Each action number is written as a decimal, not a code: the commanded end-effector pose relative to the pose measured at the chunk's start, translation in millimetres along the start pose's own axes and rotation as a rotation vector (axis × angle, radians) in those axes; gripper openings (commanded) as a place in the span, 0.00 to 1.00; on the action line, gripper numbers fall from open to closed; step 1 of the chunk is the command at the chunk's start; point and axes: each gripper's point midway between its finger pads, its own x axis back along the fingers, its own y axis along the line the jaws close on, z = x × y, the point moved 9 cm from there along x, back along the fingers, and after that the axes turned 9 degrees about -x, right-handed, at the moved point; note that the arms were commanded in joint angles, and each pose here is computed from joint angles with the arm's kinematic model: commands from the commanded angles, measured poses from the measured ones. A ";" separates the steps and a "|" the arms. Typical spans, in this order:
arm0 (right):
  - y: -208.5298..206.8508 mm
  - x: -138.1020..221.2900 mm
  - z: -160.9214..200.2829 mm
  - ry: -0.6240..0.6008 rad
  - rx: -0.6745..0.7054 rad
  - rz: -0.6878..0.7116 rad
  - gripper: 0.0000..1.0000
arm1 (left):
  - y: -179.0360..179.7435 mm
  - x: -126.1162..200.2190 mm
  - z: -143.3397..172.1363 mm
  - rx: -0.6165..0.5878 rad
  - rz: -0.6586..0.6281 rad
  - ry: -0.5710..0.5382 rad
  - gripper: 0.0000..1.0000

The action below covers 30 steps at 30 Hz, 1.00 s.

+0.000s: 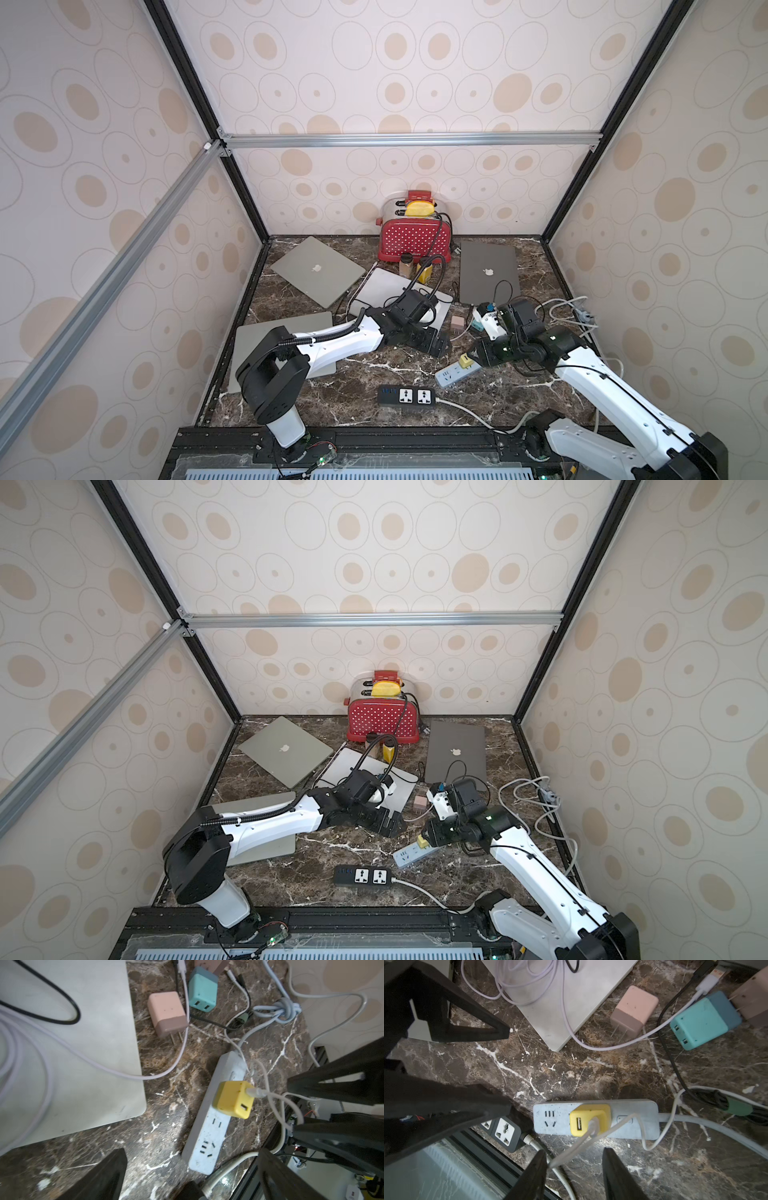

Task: Unplug the laptop charger
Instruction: Remove the charging cable from the plug.

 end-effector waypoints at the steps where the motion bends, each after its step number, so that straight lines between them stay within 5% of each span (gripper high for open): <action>1: 0.9 1.9 -7.9 -0.033 0.022 0.039 0.45 | -6.0 -14.8 -6.4 0.057 0.068 -0.039 0.99; 15: 2.7 -15.7 -0.9 0.052 0.093 0.085 0.41 | 0.8 -40.8 9.5 0.135 0.054 0.002 0.99; 24: 0.3 1.5 0.7 -0.038 0.078 0.154 0.48 | -2.6 -49.6 10.9 0.138 0.067 0.013 0.99; 30: 2.3 -15.6 -2.8 0.005 0.107 0.115 0.46 | -2.8 -51.8 11.4 0.155 0.083 0.008 0.99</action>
